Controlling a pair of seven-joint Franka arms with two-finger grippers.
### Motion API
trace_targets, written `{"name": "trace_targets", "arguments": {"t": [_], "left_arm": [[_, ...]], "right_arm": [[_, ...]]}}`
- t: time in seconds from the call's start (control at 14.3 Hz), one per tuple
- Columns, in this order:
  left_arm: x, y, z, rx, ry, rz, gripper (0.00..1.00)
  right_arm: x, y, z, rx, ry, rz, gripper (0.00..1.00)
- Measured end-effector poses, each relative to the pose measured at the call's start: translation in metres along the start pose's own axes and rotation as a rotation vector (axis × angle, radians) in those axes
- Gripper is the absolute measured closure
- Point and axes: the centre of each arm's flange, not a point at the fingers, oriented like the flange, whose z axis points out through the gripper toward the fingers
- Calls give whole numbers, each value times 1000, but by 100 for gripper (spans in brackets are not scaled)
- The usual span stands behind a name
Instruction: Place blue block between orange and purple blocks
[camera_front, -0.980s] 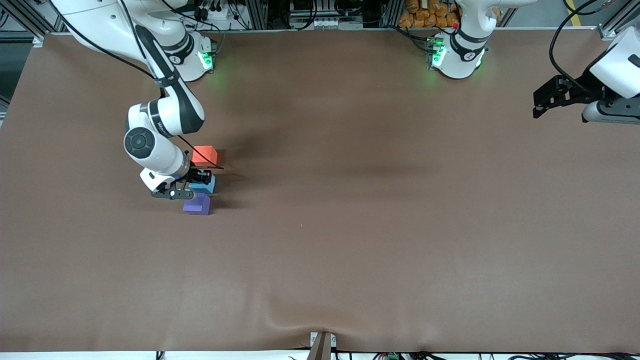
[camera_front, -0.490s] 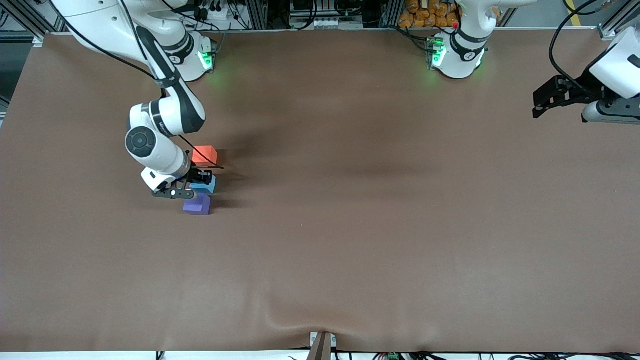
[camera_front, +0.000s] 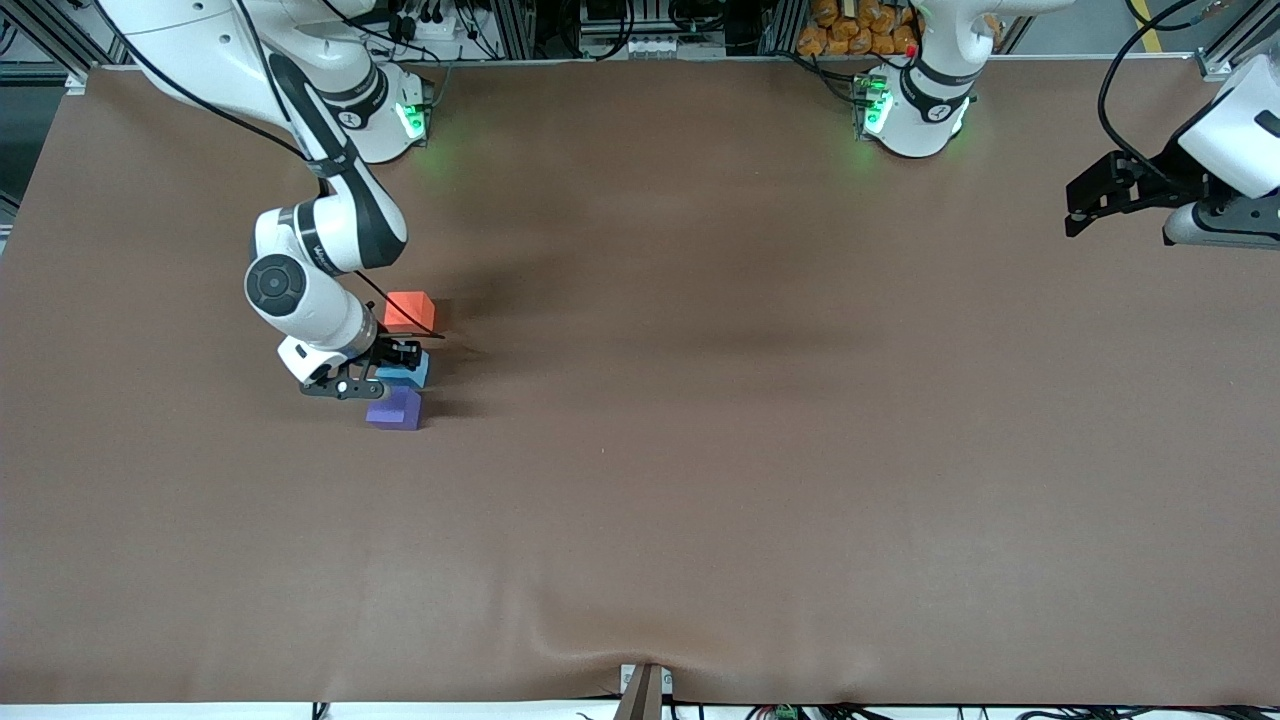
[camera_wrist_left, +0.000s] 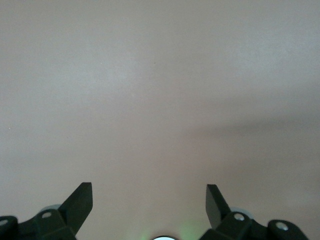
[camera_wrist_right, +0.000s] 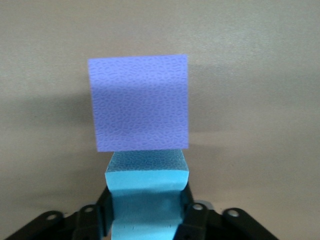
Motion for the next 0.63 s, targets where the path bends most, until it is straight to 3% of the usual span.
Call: {"name": "trace_targets", "arguments": {"t": [0.21,0.28,0.49,0.63], "left_arm": [[0,0,0,0,0,0,0],[0,0,0,0,0,0,0],[0,0,0,0,-1,0,0],[0,0,0,0,-1,0,0]], "right_arm": [[3,4,-8,-17,-56,7,7],[7,1,-22,-16,-73,12,0],[26,-12,-107,38,-153,55,0],[40,-18,-191,62,-159,48,0]]}}
